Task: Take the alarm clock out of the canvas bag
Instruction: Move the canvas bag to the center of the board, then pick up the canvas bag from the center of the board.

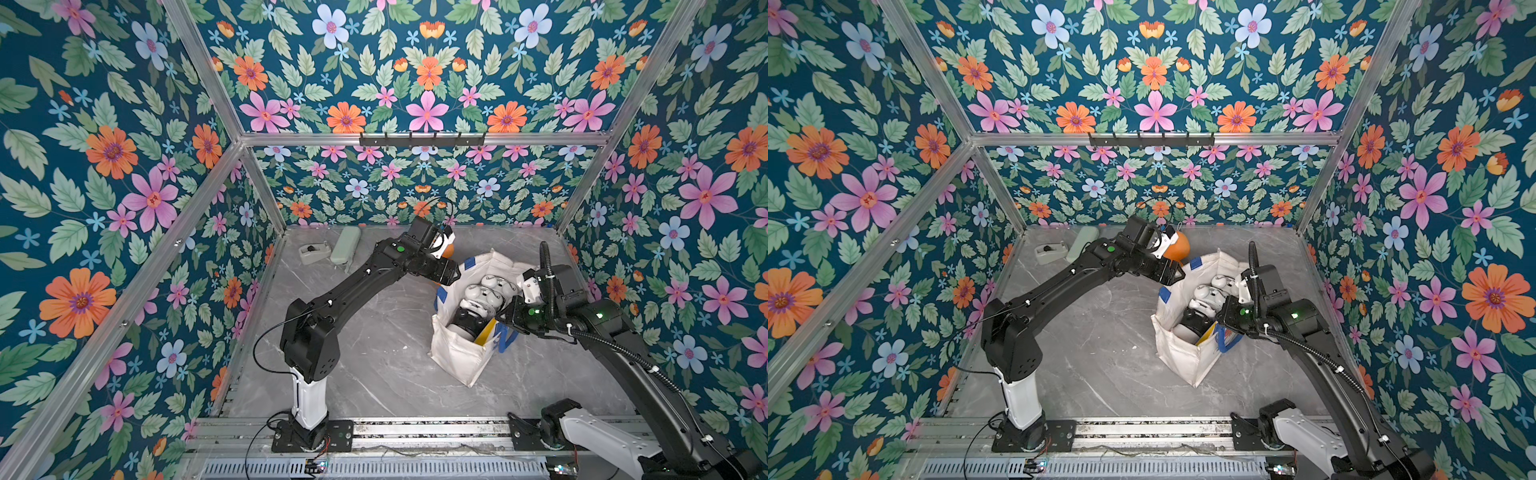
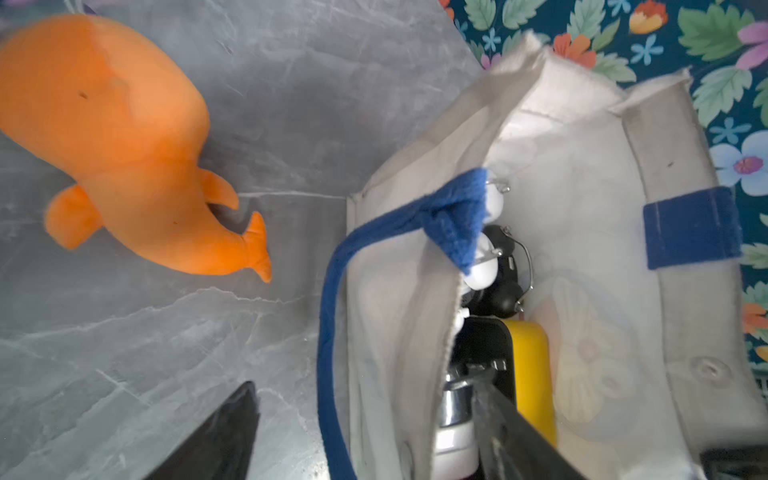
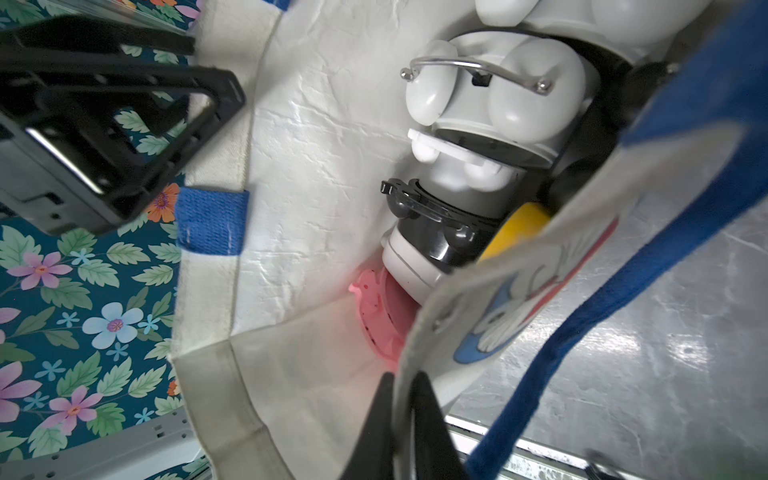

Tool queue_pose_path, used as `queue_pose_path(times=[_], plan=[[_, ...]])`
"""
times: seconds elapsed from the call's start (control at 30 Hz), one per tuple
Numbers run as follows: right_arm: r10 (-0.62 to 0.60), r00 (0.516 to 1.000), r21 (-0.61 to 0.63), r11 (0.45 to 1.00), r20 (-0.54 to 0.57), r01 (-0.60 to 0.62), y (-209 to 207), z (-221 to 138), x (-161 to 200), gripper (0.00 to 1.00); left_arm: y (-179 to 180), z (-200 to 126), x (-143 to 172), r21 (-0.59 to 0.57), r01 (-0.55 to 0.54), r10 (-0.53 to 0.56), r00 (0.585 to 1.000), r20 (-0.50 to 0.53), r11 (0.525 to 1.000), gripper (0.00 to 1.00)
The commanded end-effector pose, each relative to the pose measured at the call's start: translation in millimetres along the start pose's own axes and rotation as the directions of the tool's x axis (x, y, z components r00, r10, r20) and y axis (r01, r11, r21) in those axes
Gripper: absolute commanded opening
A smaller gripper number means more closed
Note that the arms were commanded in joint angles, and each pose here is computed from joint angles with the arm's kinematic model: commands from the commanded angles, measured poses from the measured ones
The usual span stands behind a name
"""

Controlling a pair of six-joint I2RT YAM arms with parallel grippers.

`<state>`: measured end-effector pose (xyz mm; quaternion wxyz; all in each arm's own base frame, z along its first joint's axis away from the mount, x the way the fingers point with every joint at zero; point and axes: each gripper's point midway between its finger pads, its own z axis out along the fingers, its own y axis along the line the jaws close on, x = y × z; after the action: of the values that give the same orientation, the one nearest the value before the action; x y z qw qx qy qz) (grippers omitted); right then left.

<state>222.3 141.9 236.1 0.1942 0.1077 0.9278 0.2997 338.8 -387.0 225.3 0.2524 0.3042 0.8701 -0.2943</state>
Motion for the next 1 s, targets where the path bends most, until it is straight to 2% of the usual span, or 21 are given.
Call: queue_pose_path(times=[0.0,0.23,0.33,0.43,0.63,0.73,0.97], plan=[[-0.038,0.998,-0.057,0.998,0.043,0.040,14,-1,-11,0.25,-2,2,7,-0.003,-0.023,0.022,1.000,-0.022,1.000,0.64],[-0.071,0.993,0.007,0.997,0.095,0.071,7,-7,-20,0.47,-9,7,3,0.033,-0.036,0.036,0.999,-0.005,0.999,0.28],[-0.118,0.983,0.068,0.992,0.138,0.110,1,-15,-28,0.54,-12,7,-1,0.038,-0.046,0.045,0.999,0.016,0.998,0.24],[-0.183,0.966,0.170,0.974,0.185,0.152,-9,-32,-38,0.59,-7,2,-4,0.009,-0.064,0.064,0.997,0.053,0.998,0.00],[-0.303,0.907,0.188,0.948,0.292,0.256,8,-69,-54,0.63,-10,-11,-16,0.001,-0.076,0.075,0.990,0.121,0.997,0.00],[-0.317,0.866,0.172,0.947,0.387,0.270,22,-87,-68,0.62,-9,-24,-23,-0.033,-0.080,0.084,0.984,0.159,0.996,0.00],[-0.324,0.843,0.000,0.934,0.429,0.359,67,-92,-75,0.62,7,-62,-38,-0.190,-0.070,0.112,0.969,0.220,0.979,0.00]])
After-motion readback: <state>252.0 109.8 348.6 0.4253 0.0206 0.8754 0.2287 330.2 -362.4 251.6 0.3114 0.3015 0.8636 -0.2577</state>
